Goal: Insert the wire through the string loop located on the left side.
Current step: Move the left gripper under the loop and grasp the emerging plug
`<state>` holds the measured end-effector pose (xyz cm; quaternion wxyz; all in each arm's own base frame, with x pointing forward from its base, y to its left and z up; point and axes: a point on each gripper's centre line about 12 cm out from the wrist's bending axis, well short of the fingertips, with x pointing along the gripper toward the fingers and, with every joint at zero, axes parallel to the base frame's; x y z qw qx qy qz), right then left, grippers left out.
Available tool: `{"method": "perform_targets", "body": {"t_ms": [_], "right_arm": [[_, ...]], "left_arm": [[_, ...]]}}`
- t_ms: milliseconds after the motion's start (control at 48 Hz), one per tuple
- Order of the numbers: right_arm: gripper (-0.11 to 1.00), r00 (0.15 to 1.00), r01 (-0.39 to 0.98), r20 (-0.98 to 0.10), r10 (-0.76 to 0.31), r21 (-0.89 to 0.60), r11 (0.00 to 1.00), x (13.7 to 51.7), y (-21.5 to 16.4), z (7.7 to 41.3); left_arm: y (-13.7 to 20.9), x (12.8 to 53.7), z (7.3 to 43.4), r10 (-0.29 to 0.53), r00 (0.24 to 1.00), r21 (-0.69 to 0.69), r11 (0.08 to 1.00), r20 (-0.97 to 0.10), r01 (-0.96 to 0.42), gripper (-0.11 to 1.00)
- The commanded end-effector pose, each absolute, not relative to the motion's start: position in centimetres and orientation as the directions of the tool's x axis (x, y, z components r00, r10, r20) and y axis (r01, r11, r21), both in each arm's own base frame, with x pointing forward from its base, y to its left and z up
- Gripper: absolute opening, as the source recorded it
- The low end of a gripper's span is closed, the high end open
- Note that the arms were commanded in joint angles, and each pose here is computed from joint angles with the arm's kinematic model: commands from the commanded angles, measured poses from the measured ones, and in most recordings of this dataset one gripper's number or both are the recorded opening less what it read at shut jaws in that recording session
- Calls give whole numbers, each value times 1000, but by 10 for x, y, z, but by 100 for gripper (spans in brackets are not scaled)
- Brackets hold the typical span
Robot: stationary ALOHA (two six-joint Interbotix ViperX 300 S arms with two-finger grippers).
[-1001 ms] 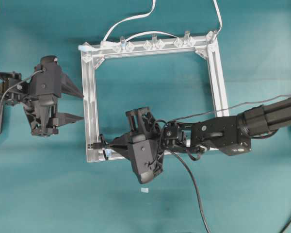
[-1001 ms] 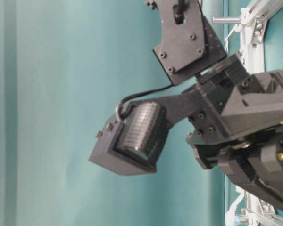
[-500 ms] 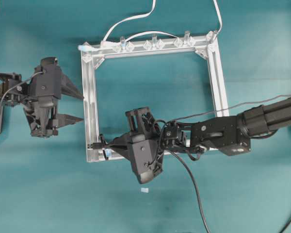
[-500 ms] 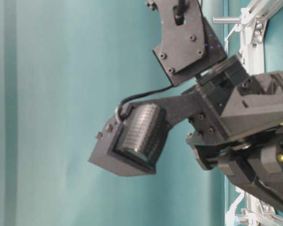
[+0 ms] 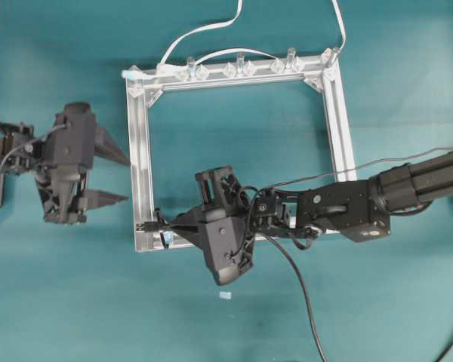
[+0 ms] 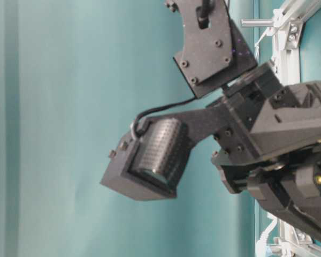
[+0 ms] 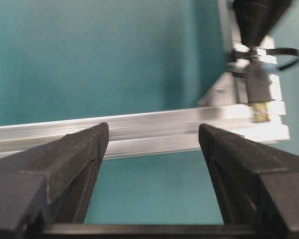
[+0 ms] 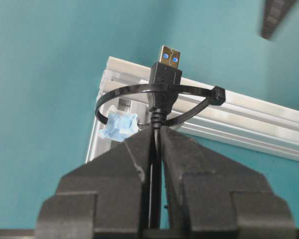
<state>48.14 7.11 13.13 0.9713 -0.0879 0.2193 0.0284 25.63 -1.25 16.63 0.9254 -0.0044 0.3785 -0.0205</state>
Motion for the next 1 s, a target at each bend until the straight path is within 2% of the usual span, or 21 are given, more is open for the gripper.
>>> {"method": "perform_targets", "body": {"t_ms": [0,396,980], "right_arm": [[7,923,-86,-385,18,-159,984,488,72,150],[7,923,-89,-385,21,-161,983,488,72,150],[5,923,-89,-383,20,-163,983,488,72,150]], "left_arm": [[-23,260,173,-71,728,-32,997,-681,67,77],[-49,257,172,-144,712,-114,989,-687,90,77],[-52,259,168,-146,692,-135,988,-707,71,77]]}}
